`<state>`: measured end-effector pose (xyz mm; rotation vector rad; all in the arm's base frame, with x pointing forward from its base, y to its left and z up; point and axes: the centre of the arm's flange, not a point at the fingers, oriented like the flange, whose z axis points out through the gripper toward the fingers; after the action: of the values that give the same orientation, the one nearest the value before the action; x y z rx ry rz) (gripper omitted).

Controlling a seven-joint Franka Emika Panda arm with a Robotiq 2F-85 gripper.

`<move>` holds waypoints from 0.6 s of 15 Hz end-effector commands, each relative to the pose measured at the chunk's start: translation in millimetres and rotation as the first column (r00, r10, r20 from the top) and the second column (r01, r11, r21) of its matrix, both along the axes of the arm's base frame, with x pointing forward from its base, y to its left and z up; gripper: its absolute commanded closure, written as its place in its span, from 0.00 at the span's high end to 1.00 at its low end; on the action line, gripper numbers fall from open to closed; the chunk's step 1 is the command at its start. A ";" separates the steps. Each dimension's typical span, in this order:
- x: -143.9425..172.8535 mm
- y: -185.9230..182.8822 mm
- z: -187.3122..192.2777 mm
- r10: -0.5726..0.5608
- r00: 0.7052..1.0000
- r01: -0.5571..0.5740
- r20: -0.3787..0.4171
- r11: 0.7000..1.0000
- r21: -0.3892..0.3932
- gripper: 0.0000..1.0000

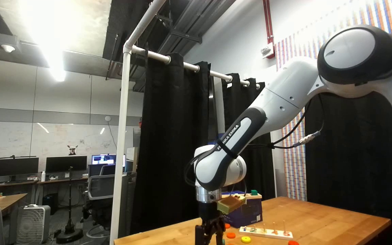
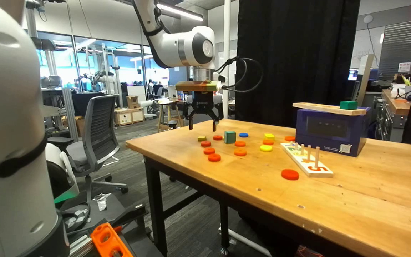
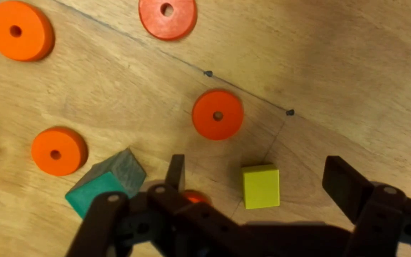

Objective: Put a yellow block from the table in the second compartment from the right of the wooden tray

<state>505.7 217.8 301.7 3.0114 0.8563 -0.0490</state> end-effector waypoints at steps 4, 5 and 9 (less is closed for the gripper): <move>18.1 12.6 -19.9 0.048 0.999 -0.049 0.003 0.999 0.024 1.00; 19.8 14.8 -22.0 0.054 0.999 -0.054 0.000 0.998 0.025 1.00; 26.2 20.6 -28.6 0.067 0.998 -0.067 -0.010 0.997 0.030 1.00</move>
<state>518.2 227.2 274.6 3.0107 0.9265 -0.0760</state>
